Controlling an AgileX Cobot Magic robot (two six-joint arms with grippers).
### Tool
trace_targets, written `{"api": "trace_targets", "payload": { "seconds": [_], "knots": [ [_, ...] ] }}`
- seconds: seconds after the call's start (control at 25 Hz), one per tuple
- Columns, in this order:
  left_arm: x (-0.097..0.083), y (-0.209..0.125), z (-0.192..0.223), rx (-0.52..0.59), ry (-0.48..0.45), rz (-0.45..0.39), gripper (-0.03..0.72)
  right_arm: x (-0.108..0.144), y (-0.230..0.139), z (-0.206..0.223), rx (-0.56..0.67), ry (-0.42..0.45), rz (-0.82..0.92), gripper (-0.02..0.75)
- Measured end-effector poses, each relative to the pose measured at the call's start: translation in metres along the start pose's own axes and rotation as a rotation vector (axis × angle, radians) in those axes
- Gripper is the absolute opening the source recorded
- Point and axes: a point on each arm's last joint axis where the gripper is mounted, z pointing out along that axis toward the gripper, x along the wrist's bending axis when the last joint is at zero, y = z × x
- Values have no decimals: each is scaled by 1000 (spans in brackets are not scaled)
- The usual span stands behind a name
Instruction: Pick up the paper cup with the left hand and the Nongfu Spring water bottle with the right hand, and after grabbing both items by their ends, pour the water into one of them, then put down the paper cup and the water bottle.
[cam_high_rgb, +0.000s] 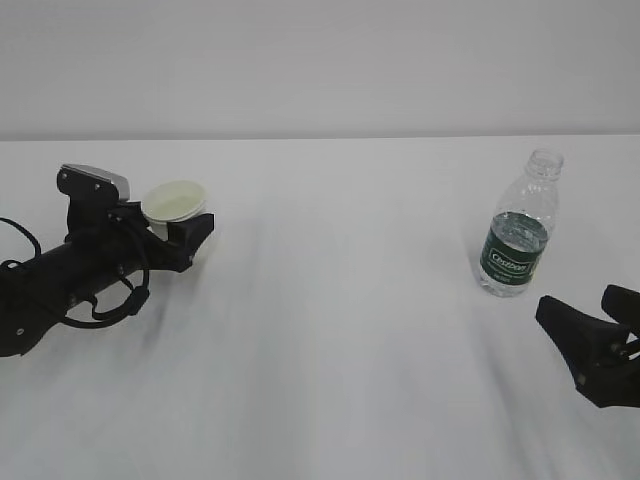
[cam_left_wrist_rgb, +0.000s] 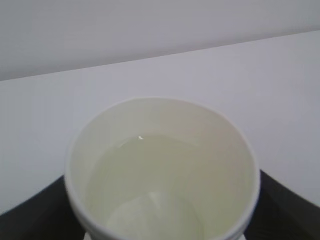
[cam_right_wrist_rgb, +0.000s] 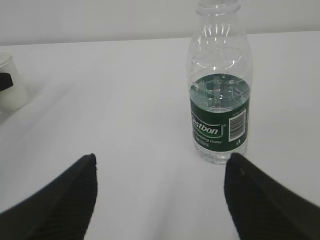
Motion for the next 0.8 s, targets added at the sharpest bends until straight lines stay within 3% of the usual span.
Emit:
{"api": "trace_targets", "payload": {
  "seconds": [0.24,0.8],
  "knots": [
    [-1,0,0,3,-16,7,685,0,0,0,0,0,0,592],
    [-4,-1,0,8,-43,20,690,0,0,0,0,0,2,592]
  ]
}}
